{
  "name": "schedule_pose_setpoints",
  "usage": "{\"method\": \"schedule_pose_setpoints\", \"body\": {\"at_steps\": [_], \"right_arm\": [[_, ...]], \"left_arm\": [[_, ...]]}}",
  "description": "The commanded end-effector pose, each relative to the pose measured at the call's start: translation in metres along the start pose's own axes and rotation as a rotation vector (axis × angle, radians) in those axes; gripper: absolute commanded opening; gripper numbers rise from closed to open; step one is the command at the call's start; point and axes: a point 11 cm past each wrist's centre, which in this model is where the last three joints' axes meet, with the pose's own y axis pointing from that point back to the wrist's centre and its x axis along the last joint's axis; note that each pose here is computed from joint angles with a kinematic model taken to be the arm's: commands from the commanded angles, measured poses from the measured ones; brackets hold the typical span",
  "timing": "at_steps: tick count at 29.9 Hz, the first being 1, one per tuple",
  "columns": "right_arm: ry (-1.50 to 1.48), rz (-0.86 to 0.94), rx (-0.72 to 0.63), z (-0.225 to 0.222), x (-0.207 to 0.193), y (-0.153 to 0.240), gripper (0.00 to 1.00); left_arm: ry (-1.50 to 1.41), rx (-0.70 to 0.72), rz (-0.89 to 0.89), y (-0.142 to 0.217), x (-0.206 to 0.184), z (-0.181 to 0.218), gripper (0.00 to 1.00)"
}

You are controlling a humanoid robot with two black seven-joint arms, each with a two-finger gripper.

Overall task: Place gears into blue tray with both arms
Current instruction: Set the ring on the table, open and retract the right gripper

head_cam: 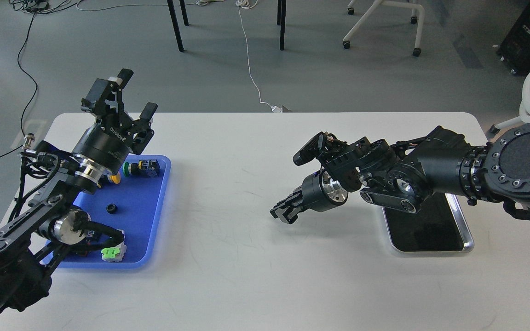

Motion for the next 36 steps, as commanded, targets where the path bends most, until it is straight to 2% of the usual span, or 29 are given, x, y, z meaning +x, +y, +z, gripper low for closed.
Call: {"method": "schedule_pose_setpoints", "body": {"at_steps": [1, 10, 14, 15, 23, 26, 30, 36], "right_arm": [[-0.013, 0.001, 0.007, -0.001, -0.002, -0.001, 0.28], [-0.019, -0.01, 0.009, -0.001, -0.008, -0.003, 0.34], [-0.021, -0.008, 0.01, -0.002, -0.007, -0.003, 0.43], [-0.021, -0.006, 0.011, -0.002, -0.007, -0.004, 0.46], [-0.059, 0.069, 0.025, -0.007, 0.02, 0.004, 0.94], [-0.135, 0.161, 0.06, -0.011, 0.042, 0.013, 0.96], [-0.333, 0.365, 0.09, 0.011, 0.071, 0.051, 0.97], [-0.73, 0.66, 0.18, 0.052, 0.07, 0.103, 0.98]], "left_arm": [[0.0, 0.0, 0.001, 0.0, 0.0, 0.0, 0.98], [0.0, 0.0, 0.001, 0.0, 0.0, 0.0, 0.98], [0.0, 0.0, 0.001, 0.0, 0.0, 0.0, 0.98], [0.0, 0.0, 0.001, 0.0, 0.0, 0.0, 0.98], [-0.007, -0.002, -0.005, 0.001, 0.003, 0.003, 0.98], [-0.007, -0.008, -0.012, 0.001, 0.003, 0.004, 0.98], [-0.011, -0.01, -0.019, 0.0, 0.003, 0.006, 0.98], [-0.065, 0.002, -0.079, 0.0, -0.004, 0.005, 0.98]]}}
